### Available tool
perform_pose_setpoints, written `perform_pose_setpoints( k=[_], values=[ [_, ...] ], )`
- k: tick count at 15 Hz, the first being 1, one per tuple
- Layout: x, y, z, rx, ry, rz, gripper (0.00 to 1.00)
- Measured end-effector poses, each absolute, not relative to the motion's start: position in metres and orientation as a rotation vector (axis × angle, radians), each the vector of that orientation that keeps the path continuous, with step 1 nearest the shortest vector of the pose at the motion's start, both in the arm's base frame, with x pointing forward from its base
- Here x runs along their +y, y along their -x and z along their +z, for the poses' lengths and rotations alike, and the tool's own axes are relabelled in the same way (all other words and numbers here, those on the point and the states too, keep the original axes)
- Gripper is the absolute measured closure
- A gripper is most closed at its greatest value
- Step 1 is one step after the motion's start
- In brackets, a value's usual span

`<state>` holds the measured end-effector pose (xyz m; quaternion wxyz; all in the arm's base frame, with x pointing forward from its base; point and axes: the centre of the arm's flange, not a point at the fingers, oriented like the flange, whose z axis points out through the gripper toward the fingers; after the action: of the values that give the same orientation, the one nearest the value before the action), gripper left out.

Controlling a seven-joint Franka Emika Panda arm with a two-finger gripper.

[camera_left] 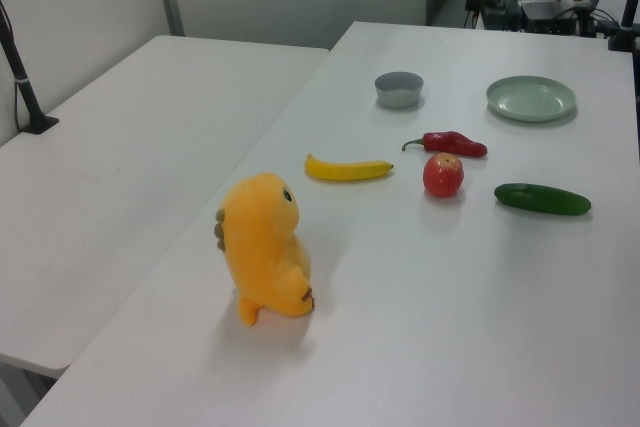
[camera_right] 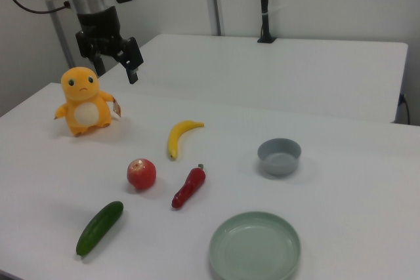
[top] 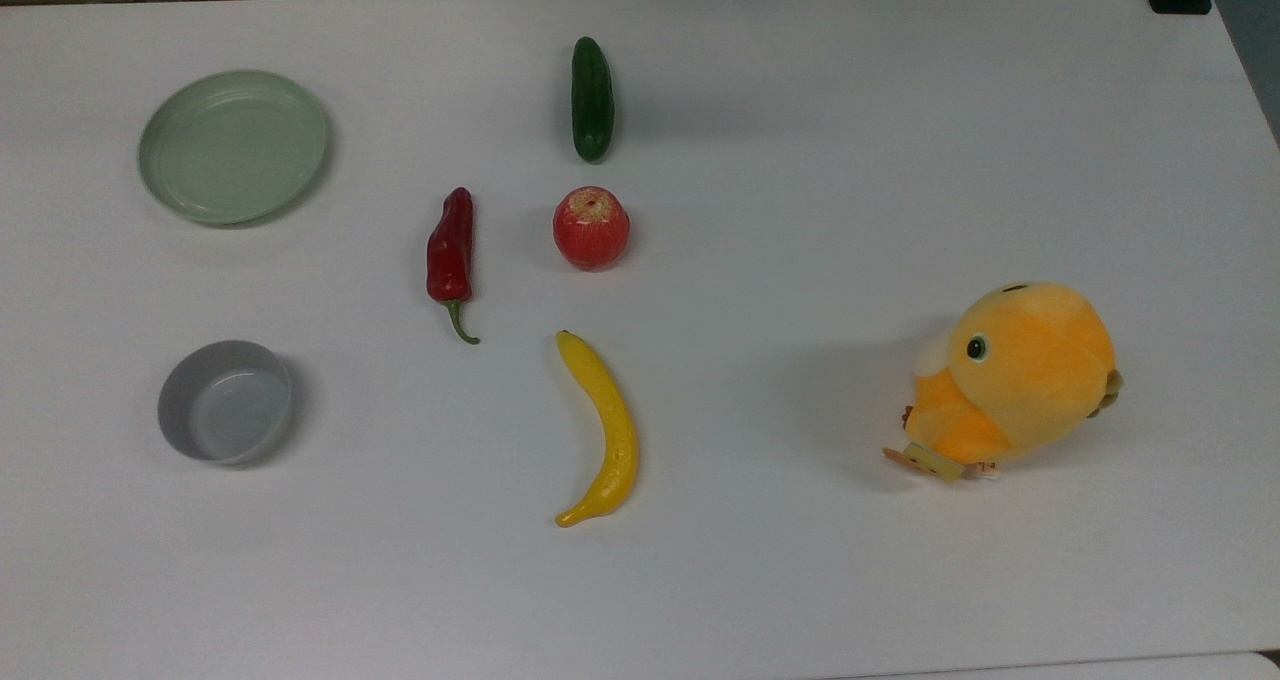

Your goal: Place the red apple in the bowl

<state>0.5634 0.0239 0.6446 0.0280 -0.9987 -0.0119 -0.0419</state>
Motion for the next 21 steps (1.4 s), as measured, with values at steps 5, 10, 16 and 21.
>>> perform_pose_setpoints(
  k=[5, 10, 16, 21],
  values=[
    [0.026, -0.564, 0.64, -0.043, 3.083, -0.115, 0.0],
    [0.027, -0.564, 0.639, -0.046, 3.083, -0.11, 0.0],
    [0.037, -0.564, 0.61, -0.081, 3.085, -0.018, 0.0],
    [0.041, -0.568, 0.575, -0.173, 3.081, 0.087, 0.0]
  ],
)
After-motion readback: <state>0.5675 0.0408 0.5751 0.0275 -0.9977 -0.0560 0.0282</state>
